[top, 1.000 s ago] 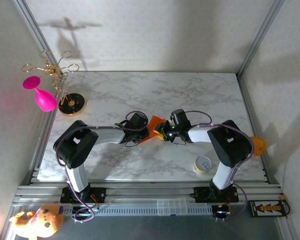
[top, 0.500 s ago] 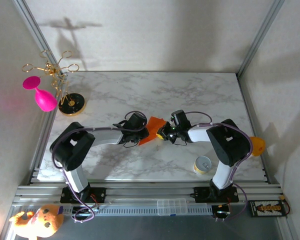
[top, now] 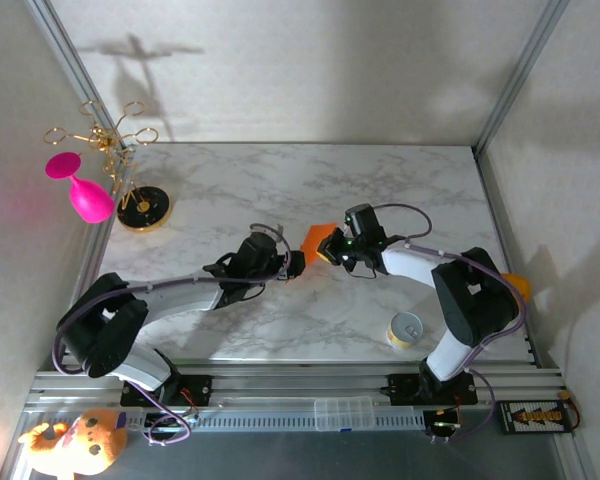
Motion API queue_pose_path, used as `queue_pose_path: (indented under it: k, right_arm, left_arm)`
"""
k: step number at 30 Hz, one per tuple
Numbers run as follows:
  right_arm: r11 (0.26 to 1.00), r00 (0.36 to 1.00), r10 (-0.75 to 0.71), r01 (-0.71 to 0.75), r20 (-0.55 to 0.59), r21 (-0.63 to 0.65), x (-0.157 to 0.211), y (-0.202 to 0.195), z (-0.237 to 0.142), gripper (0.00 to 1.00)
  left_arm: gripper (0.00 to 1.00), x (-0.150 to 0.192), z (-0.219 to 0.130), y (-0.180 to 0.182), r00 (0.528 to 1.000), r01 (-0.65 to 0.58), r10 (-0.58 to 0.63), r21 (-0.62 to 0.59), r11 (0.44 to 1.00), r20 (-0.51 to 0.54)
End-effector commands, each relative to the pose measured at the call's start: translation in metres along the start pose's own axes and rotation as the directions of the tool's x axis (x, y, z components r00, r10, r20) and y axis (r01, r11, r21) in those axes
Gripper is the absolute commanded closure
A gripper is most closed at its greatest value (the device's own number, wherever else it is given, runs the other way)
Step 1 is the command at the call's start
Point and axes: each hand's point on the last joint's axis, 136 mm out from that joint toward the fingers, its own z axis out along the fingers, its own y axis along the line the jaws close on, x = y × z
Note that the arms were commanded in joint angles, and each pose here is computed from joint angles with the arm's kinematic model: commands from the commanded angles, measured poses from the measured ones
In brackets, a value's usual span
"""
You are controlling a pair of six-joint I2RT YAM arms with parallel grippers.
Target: Fold a paper plane with a square sheet of paper (pick it up from the middle)
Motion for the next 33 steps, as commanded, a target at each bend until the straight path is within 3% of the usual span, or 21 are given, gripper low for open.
queue_pose_path:
  k: [1,7,15,22,33]
  right_arm:
    - [1.000,1.000,-0.012,0.011,0.024,0.027,-0.010,0.003,-0.010,1.00]
    - [1.000,1.000,0.005,-0.005,-0.005,0.021,-0.009,0.004,-0.006,1.00]
    - [1.000,0.999,0.020,-0.020,-0.031,0.015,-0.007,0.006,-0.005,1.00]
    - [1.000,0.998,0.027,-0.027,-0.059,0.010,-0.004,0.005,-0.003,1.00]
    - [0.999,0.996,0.040,-0.039,-0.081,0.014,0.001,0.001,-0.001,0.97]
  left_arm:
    - [0.22,-0.007,-0.002,-0.022,0.968,-0.241,0.233,0.079,0.967,0.095]
    - [0.25,0.010,0.013,-0.028,0.878,-0.475,0.470,0.038,0.879,0.096]
    - [0.36,0.016,0.039,-0.027,0.792,-0.605,0.606,-0.033,0.795,0.071]
    - [0.43,0.018,0.052,-0.026,0.760,-0.643,0.645,-0.047,0.764,0.084]
    - [0.71,0.026,0.060,-0.027,0.756,-0.650,0.650,-0.020,0.759,0.073]
